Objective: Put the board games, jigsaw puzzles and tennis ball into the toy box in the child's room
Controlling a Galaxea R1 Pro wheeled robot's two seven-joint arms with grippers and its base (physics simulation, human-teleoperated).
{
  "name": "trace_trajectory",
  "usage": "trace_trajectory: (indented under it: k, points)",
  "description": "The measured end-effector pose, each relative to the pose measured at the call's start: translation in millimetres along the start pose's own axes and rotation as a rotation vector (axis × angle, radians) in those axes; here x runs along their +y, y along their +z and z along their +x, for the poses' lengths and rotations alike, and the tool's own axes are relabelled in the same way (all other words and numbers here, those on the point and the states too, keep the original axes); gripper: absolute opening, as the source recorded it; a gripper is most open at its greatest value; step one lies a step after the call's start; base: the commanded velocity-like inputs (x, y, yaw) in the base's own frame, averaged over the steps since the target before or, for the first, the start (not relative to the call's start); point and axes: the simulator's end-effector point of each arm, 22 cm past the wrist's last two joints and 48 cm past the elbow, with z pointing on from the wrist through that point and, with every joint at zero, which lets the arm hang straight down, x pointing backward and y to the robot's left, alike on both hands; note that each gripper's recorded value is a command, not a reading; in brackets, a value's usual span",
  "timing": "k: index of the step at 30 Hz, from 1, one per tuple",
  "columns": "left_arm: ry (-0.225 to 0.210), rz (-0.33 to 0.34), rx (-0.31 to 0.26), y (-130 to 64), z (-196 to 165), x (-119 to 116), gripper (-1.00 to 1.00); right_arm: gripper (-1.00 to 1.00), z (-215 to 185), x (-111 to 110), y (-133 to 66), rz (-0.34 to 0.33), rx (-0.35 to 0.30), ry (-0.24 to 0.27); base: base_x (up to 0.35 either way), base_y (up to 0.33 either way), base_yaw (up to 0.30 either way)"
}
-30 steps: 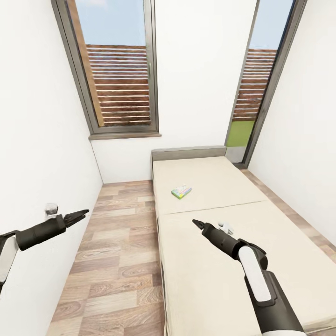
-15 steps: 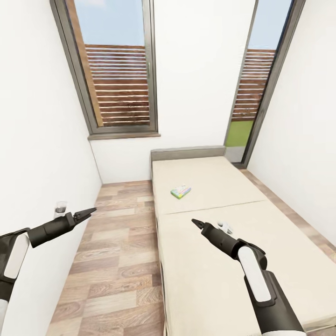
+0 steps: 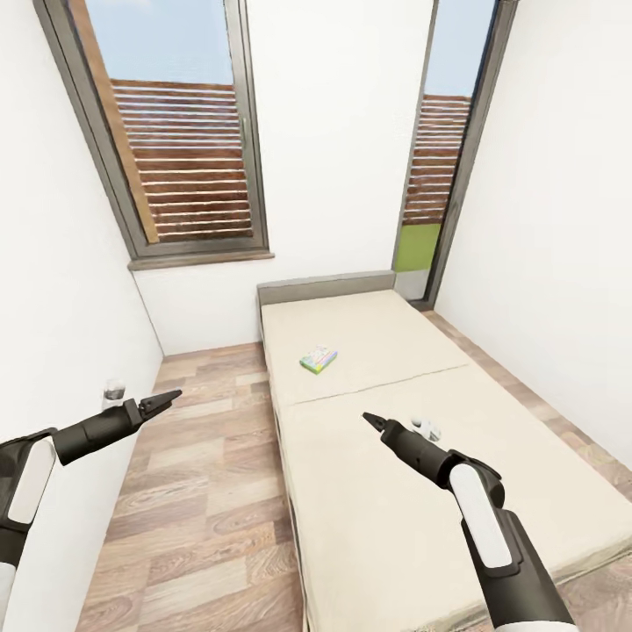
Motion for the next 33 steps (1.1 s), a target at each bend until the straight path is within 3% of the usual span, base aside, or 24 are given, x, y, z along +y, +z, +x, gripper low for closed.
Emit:
trace_trajectory:
  k: [33]
  points:
    - [-0.001, 0.001, -0.005, -1.9, -2.1, 0.1, 1.00, 1.00, 0.6, 0.0, 0.4, 0.001, 0.000, 0.003, -0.009, 0.107, -0.259]
